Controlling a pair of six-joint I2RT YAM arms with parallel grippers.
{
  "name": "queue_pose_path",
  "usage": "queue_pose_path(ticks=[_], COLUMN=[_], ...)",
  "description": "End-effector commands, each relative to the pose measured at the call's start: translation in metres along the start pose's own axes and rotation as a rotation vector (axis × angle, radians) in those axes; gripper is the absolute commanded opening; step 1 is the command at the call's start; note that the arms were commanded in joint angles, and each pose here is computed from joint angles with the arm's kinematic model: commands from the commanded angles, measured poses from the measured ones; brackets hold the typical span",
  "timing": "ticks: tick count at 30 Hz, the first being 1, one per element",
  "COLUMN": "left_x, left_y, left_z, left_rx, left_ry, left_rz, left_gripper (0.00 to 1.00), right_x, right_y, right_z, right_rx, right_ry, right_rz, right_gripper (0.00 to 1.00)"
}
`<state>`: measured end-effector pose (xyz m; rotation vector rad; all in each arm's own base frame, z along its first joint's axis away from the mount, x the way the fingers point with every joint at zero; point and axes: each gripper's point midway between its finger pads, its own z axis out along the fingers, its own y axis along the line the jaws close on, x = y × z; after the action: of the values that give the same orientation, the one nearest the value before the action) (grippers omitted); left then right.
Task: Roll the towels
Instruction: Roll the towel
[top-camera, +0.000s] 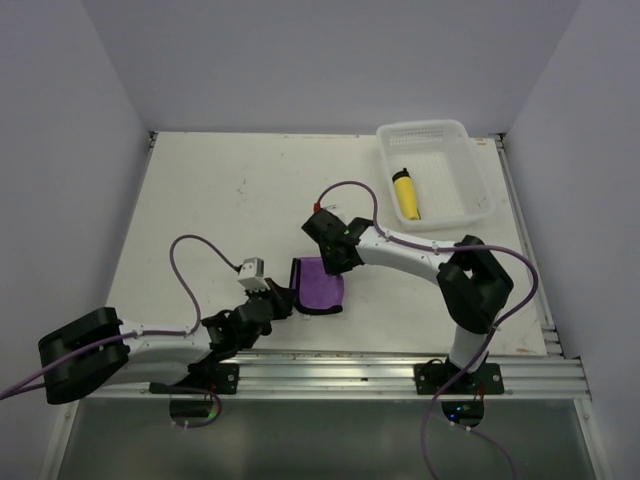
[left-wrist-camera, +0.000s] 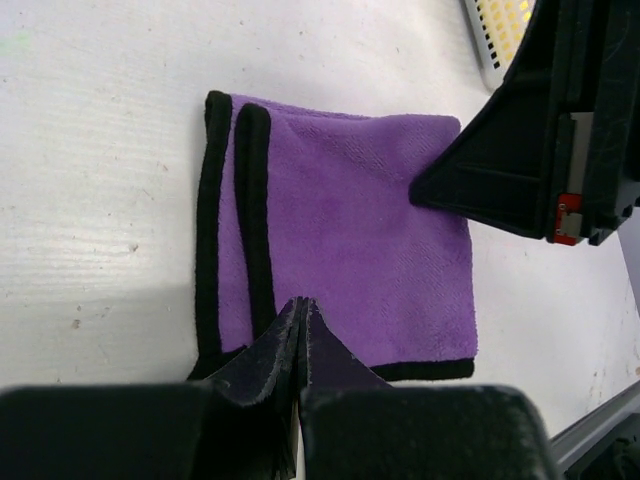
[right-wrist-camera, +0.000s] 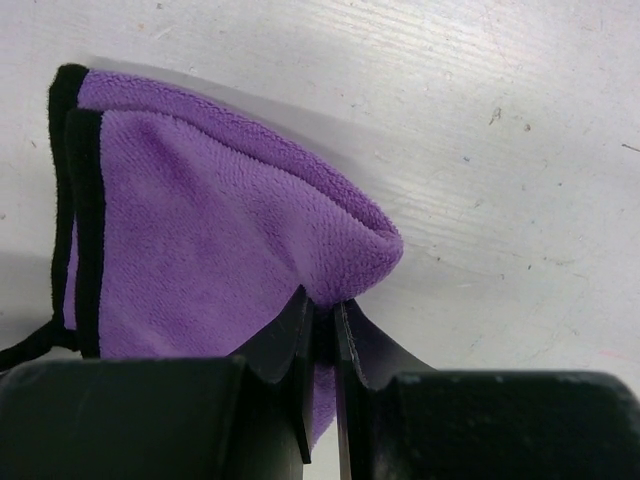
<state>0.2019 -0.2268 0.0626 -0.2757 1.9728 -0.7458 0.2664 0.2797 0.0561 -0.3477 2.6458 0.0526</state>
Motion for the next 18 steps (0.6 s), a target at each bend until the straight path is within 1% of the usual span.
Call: queue_pose_path(ticks=[1, 3, 6, 9, 11, 12, 15, 18], left_x=[-0.004, 0.001, 0.014, 0.016, 0.017, 0.017, 0.020, 0.023], left_y=[-0.005, -0.010, -0.006, -0.006, -0.005, -0.005, -0.001, 0.000], left_z=[0.007, 0.009, 0.016, 0.017, 0.018, 0.018, 0.020, 0.021], left_rx=[0.041, 0.068, 0.042, 0.045, 0.038, 0.036, 0.022, 0.017], left_ry=[-0.030, -0.014, 0.028, 0.034, 0.035, 0.035, 0.045, 0.055], left_rz=[-0.009, -0.005, 0.028, 0.028, 0.032, 0.033, 0.040, 0.042], left_gripper=[0.00, 0.00, 0.00, 0.00, 0.00, 0.00, 0.00, 0.00], right_x=[-0.011, -0.012, -0.015, -0.016, -0.015, -0.014, -0.010, -0.006], right_y=[0.010, 0.013, 0.017, 0.020, 0.020, 0.021, 0.025, 0.029], right_z=[-0.006, -0.008, -0.010, -0.011, -0.011, -0.009, -0.004, 0.000], right_rx=[-0.040, -0.052, -0.074, -0.082, -0.086, -0.088, -0.100, -0.110], right_ry=[-0.007, -0.010, -0.012, -0.014, -0.008, -0.005, 0.011, 0.021], right_rz=[0.003, 0.007, 0.015, 0.021, 0.021, 0.022, 0.025, 0.030], right_gripper=[0.08, 0.09, 0.12, 0.17, 0.17, 0.22, 0.25, 0.32])
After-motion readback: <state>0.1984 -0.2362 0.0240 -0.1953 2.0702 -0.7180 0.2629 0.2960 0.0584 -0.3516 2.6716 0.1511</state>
